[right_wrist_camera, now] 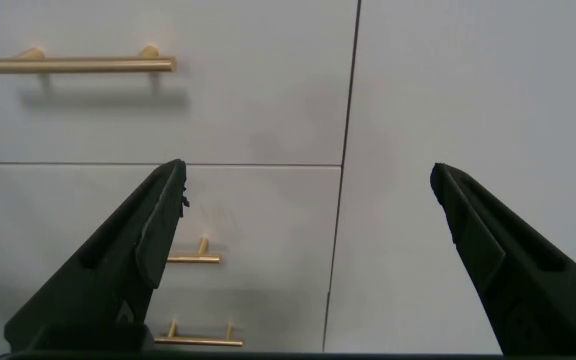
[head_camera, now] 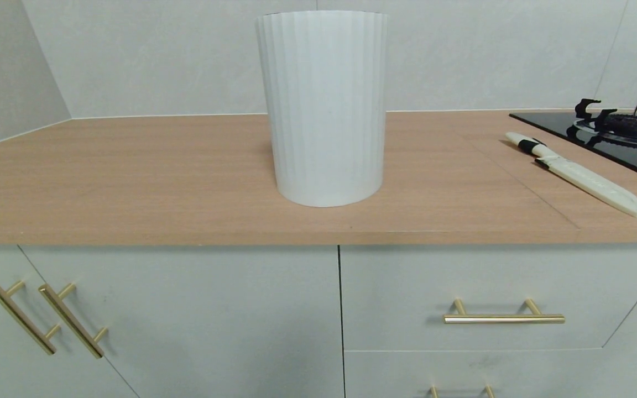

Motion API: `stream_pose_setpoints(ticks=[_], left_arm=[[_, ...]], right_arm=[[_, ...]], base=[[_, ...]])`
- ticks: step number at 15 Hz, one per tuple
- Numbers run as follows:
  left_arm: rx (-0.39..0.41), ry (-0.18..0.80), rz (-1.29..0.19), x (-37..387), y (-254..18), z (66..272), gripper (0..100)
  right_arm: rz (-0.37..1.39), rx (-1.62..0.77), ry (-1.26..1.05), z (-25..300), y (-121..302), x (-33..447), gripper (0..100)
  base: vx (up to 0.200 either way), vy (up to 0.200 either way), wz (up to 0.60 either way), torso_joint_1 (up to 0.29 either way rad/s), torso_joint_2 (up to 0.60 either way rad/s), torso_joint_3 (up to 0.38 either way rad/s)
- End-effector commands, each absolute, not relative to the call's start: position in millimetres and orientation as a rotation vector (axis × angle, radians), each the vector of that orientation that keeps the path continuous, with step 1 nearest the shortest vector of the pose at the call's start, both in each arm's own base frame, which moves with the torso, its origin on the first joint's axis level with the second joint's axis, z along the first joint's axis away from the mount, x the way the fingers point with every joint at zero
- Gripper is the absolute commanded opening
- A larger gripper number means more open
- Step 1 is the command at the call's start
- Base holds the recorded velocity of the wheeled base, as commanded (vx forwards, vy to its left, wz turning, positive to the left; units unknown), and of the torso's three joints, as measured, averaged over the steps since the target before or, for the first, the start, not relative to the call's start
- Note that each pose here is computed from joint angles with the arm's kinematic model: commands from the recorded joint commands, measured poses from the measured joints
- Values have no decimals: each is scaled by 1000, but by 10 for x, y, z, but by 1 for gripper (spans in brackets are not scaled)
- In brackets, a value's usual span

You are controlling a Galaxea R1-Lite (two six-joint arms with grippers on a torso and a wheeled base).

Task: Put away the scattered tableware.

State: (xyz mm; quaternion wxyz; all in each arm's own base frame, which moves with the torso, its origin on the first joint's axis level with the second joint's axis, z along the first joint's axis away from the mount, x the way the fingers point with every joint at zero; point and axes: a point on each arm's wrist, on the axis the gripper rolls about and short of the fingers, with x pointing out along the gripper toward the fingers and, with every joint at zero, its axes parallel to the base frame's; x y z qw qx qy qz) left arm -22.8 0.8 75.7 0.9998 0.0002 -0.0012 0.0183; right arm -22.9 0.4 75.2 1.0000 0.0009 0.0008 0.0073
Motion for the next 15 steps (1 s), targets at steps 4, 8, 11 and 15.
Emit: stream_pose_setpoints(ticks=[4,8,11,15], left_arm=[[0,-3,37,-228,8,758,100],[0,-3,37,-228,8,758,100],[0,-3,37,-228,8,758,100],[0,-3,37,-228,8,758,100]], right_arm=[[14,2,3,752,4,-228,100],[15,3,3,752,4,-228,100],[15,3,3,752,4,-228,100],[15,3,3,752,4,-228,100]], base=[[0,0,0,7,-31,-19],[0,0,0,83,-267,-256],[0,0,0,180,-543,-305],[0,0,0,178,-470,-287]])
